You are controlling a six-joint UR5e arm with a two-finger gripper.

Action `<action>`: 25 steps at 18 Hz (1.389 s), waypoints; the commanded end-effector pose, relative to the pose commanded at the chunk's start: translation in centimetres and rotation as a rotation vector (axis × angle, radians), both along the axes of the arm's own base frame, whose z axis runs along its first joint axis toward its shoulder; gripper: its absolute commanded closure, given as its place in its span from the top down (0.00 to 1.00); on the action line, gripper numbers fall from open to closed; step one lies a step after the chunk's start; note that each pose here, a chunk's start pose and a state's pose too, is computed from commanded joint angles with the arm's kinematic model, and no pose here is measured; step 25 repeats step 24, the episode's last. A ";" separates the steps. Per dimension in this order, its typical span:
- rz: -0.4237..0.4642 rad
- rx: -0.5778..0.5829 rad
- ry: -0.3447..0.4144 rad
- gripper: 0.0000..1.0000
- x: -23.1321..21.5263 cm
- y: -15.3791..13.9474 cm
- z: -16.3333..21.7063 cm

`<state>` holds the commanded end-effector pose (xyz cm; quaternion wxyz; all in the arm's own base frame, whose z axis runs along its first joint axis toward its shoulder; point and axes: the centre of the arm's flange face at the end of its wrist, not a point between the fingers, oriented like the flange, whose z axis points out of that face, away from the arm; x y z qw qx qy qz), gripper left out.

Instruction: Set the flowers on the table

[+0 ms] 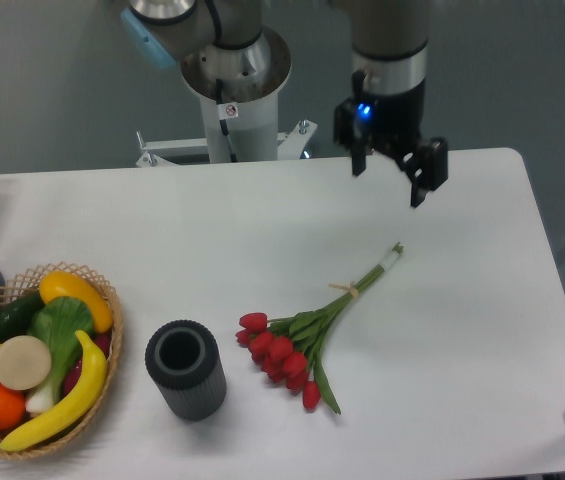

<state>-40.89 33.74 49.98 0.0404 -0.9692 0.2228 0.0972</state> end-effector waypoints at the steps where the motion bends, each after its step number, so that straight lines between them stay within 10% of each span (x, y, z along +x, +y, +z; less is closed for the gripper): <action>1: -0.018 -0.003 0.002 1.00 0.1 0.0 0.1; 25: -0.085 0.055 -0.019 1.00 -0.9 -0.4 1.1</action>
